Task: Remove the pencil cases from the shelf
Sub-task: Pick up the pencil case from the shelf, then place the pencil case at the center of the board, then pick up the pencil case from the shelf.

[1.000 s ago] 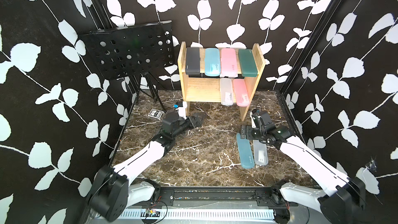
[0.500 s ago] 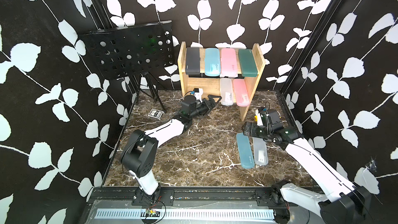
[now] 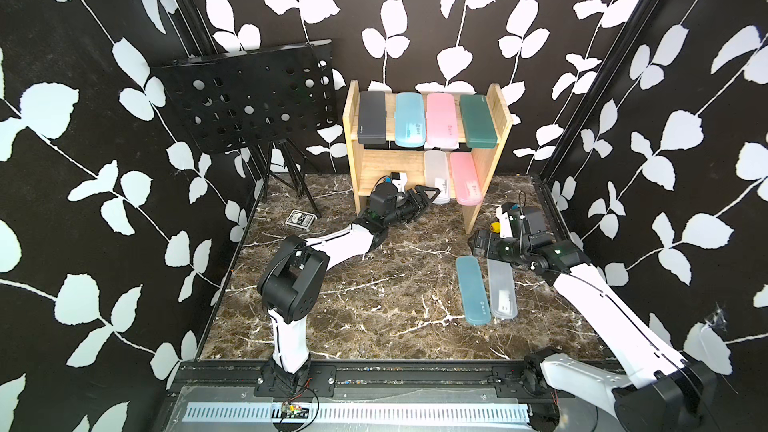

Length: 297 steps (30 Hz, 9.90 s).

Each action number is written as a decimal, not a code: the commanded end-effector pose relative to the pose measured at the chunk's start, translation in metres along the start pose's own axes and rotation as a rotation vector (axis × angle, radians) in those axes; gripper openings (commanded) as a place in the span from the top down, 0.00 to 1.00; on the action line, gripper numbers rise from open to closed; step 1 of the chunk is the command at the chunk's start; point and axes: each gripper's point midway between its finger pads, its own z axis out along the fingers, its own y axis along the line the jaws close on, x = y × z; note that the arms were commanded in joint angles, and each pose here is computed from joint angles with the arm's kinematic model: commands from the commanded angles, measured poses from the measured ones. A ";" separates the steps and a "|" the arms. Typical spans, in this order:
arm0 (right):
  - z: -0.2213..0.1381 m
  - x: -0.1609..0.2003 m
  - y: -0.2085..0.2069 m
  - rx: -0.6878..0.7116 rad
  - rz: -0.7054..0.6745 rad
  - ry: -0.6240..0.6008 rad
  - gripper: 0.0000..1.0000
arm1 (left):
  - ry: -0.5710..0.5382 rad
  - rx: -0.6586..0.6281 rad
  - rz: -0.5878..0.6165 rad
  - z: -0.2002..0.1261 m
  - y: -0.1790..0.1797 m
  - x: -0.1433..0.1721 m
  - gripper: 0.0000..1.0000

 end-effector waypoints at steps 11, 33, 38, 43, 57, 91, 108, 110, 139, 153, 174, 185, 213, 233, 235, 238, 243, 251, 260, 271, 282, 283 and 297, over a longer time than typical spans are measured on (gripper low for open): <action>-0.012 -0.019 0.011 -0.039 -0.015 -0.052 0.01 | -0.022 0.024 0.001 0.003 -0.011 -0.006 0.72; -0.048 -0.039 0.050 -0.243 0.034 -0.157 0.01 | -0.092 -0.108 0.409 -0.070 0.021 0.016 1.00; -0.058 -0.049 0.082 -0.401 0.068 -0.225 0.01 | -0.105 -0.120 0.570 -0.107 0.021 0.029 1.00; -0.052 -0.052 0.123 -0.432 -0.013 -0.277 0.01 | -0.126 -0.138 0.644 -0.140 0.036 0.045 1.00; -0.003 -0.063 0.236 -0.579 -0.141 -0.227 0.01 | -0.183 -0.133 0.686 -0.192 0.033 0.059 1.00; 0.074 -0.038 0.277 -0.603 -0.152 -0.074 0.34 | -0.218 -0.101 0.720 -0.216 0.019 0.063 1.00; 0.057 0.016 0.185 -0.246 -0.253 0.124 0.37 | -0.277 -0.345 0.750 -0.241 0.036 0.041 0.02; 0.058 0.038 0.164 -0.193 -0.261 0.195 0.37 | -0.287 -0.363 0.755 -0.244 0.037 0.039 0.02; 0.129 0.150 0.027 0.283 -0.199 0.474 0.33 | -0.196 -0.411 0.703 -0.222 0.061 0.045 0.01; 0.131 0.157 0.009 0.324 -0.200 0.507 0.21 | -0.189 -0.410 0.701 -0.221 0.060 0.045 0.01; 0.044 0.042 0.069 0.089 -0.229 0.083 0.01 | -0.223 -0.111 0.534 -0.186 -0.042 0.024 0.01; -0.040 -0.021 0.012 0.069 0.056 -0.170 0.01 | -0.053 -0.051 0.351 -0.079 -0.045 0.008 0.02; -0.055 -0.038 -0.017 0.001 0.153 -0.191 0.01 | 0.061 0.134 0.125 0.082 -0.041 0.043 0.25; -0.063 -0.037 -0.011 -0.032 0.145 -0.194 0.01 | 0.069 0.127 0.144 0.065 -0.040 0.051 1.00; -0.065 -0.038 -0.007 -0.049 0.140 -0.200 0.01 | 0.075 0.133 0.161 0.058 -0.042 0.053 1.00; -0.070 -0.043 0.004 -0.106 0.129 -0.221 0.01 | 0.092 0.139 0.219 0.043 -0.046 0.060 1.00; -0.078 -0.049 0.032 -0.201 0.090 -0.268 0.01 | 0.115 0.042 0.418 -0.004 -0.033 0.073 1.00; -0.064 -0.052 0.105 -0.306 -0.028 -0.237 0.01 | 0.135 -0.061 0.634 -0.086 -0.028 0.089 1.00; -0.052 -0.082 0.179 -0.397 -0.118 -0.258 0.01 | 0.124 -0.088 0.670 -0.121 -0.025 0.095 1.00; -0.018 -0.082 0.195 -0.330 -0.135 -0.232 0.01 | 0.111 -0.067 0.705 -0.134 -0.032 0.097 1.00; 0.006 -0.066 0.190 -0.322 -0.108 -0.177 0.01 | 0.103 0.038 0.702 -0.145 -0.050 0.104 1.00; 0.006 -0.065 0.191 -0.333 -0.107 -0.177 0.01 | 0.104 0.046 0.702 -0.146 -0.052 0.105 1.00; 0.002 -0.058 0.189 -0.354 -0.096 -0.168 0.32 | 0.091 0.057 0.715 -0.152 -0.057 0.104 0.57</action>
